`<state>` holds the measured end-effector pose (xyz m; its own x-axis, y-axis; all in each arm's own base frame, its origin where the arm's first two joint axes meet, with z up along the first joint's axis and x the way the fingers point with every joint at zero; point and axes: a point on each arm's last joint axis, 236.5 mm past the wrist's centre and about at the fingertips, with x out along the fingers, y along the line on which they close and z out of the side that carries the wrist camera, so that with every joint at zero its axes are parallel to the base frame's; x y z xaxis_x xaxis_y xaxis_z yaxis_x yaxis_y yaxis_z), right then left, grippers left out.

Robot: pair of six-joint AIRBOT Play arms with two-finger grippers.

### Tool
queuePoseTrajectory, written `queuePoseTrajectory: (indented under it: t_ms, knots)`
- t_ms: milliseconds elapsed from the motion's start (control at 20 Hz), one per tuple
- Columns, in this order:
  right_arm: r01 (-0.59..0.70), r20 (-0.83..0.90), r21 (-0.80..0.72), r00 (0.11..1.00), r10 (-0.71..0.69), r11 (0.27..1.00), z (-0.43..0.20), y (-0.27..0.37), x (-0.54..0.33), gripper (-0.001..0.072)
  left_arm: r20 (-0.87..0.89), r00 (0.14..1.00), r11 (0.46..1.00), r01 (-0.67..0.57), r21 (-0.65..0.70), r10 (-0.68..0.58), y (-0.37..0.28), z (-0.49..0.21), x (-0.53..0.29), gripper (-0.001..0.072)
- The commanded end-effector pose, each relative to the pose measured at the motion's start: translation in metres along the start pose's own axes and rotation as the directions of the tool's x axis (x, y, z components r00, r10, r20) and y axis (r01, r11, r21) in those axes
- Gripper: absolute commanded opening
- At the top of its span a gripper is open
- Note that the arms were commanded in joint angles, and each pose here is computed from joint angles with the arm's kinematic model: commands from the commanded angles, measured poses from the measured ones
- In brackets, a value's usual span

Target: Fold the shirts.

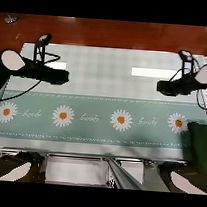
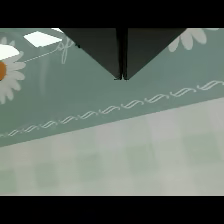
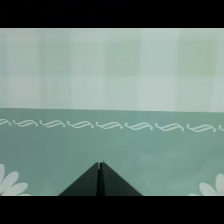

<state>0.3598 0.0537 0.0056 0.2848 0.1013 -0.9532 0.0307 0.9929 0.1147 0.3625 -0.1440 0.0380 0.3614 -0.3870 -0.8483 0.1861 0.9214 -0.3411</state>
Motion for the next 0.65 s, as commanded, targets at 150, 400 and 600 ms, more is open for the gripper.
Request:
queuePoseTrajectory:
  t_ms: [150, 400, 600]
  knots:
    - [0.085, -0.106, -0.029, 0.99, -0.088, 0.996, -0.0199, -0.0083, 0.0229, 0.003, -0.107, 0.993, 0.999, -0.048, -0.017, 0.046, 0.0164, -0.0274, 0.0103, 0.0018]
    - [0.087, -0.106, -0.031, 0.99, -0.09, 0.996, -0.0197, -0.0088, 0.0228, 0.003, -0.107, 0.993, 0.999, -0.048, -0.018, 0.046, 0.0163, -0.0273, 0.0103, 0.0018]
    - [0.087, -0.106, -0.031, 0.99, -0.09, 0.996, -0.0197, -0.0088, 0.0228, 0.003, -0.107, 0.993, 0.999, -0.048, -0.017, 0.046, 0.0163, -0.0274, 0.0103, 0.0018]
